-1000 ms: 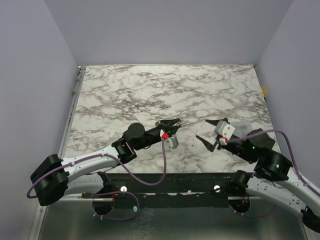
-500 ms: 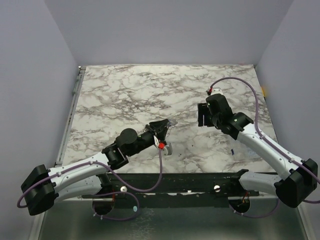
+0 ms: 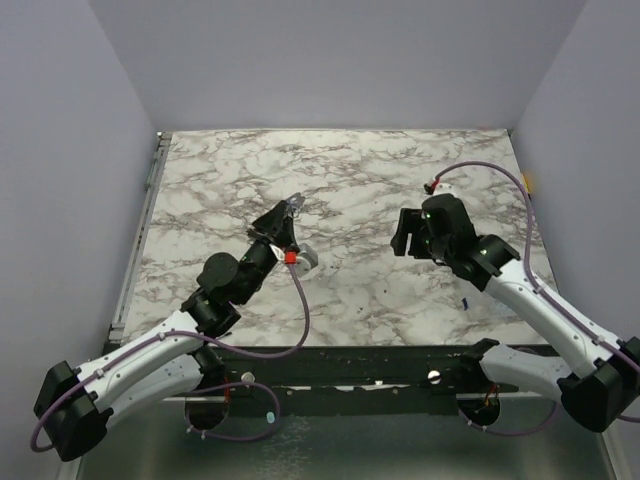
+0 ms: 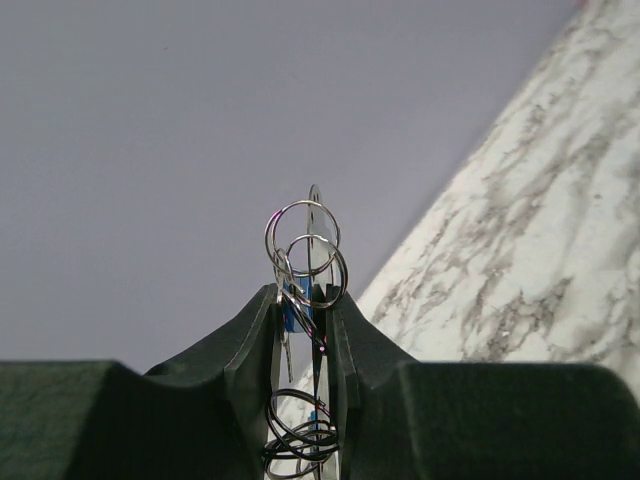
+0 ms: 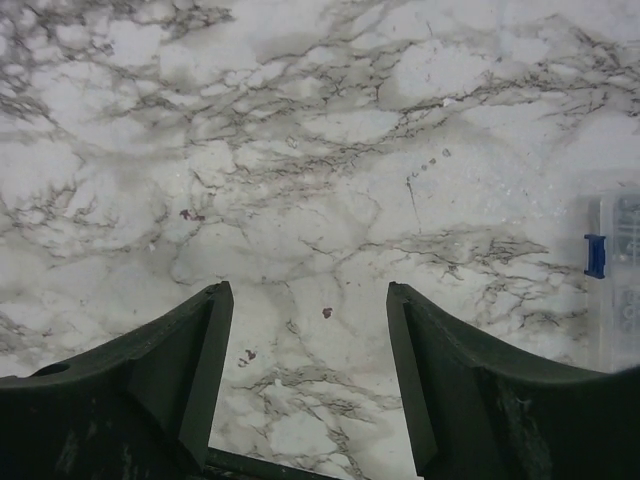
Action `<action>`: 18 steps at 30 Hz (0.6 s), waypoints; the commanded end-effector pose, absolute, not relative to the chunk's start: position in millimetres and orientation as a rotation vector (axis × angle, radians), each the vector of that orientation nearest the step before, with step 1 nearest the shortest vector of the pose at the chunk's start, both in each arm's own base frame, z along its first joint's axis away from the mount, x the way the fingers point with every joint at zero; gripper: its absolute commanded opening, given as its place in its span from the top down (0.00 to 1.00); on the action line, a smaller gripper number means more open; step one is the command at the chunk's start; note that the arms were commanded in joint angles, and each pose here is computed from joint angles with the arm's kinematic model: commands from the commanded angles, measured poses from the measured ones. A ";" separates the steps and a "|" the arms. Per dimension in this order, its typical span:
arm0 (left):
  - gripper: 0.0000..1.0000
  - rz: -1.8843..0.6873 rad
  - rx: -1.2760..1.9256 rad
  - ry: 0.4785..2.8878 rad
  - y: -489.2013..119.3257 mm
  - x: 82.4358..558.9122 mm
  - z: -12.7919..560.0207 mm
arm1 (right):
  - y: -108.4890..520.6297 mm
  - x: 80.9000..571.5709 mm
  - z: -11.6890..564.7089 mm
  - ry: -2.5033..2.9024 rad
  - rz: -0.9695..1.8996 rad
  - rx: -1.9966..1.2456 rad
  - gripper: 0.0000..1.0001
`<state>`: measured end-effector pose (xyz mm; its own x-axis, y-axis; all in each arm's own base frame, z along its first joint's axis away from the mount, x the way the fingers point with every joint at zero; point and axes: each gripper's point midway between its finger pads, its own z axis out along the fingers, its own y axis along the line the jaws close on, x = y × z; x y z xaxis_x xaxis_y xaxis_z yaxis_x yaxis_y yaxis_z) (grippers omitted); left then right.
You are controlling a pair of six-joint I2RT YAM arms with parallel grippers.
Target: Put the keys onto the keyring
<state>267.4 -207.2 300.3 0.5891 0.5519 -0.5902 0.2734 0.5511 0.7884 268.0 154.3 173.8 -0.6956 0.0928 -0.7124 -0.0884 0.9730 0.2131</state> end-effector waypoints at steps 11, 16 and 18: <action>1.00 -0.041 0.708 1.117 -202.0 294.2 311.5 | 111.0 249.3 251.1 1.996 0.358 0.242 0.16; 0.93 -0.601 0.883 1.198 -286.7 269.3 284.6 | 96.6 234.3 265.5 1.886 0.403 0.268 0.02; 0.87 -0.794 0.971 1.208 -310.7 254.8 276.9 | 90.2 226.6 270.3 1.861 0.411 0.274 0.00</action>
